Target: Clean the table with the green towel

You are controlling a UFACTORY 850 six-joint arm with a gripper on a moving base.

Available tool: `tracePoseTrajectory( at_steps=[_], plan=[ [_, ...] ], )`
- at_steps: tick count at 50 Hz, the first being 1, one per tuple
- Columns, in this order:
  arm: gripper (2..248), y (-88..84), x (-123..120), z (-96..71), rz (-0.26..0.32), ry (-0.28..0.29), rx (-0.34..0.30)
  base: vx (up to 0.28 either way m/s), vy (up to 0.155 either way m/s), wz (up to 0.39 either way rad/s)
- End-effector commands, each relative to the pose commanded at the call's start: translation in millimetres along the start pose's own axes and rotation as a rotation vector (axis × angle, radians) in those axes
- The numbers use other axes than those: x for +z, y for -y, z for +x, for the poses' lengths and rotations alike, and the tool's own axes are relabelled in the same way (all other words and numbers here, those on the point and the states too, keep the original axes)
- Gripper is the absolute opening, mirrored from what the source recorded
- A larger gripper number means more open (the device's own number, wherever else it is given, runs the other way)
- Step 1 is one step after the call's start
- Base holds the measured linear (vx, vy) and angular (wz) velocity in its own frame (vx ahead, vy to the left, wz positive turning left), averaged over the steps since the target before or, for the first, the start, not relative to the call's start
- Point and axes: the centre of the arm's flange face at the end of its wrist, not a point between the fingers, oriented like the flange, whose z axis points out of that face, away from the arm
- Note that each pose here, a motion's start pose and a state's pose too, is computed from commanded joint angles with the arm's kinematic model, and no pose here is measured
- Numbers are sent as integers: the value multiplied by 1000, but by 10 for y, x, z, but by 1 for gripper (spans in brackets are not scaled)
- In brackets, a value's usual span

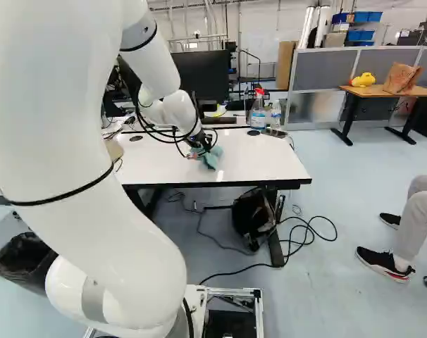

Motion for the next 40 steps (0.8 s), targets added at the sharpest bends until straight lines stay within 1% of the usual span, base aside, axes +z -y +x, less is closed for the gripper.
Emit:
tracePoseTrajectory(
  at_steps=[23,40],
  plan=[
    [55,293,-213,-281,40,4,-53,0,0,0],
    [55,407,-406,-547,61,4,-79,0,0,0]
  ],
)
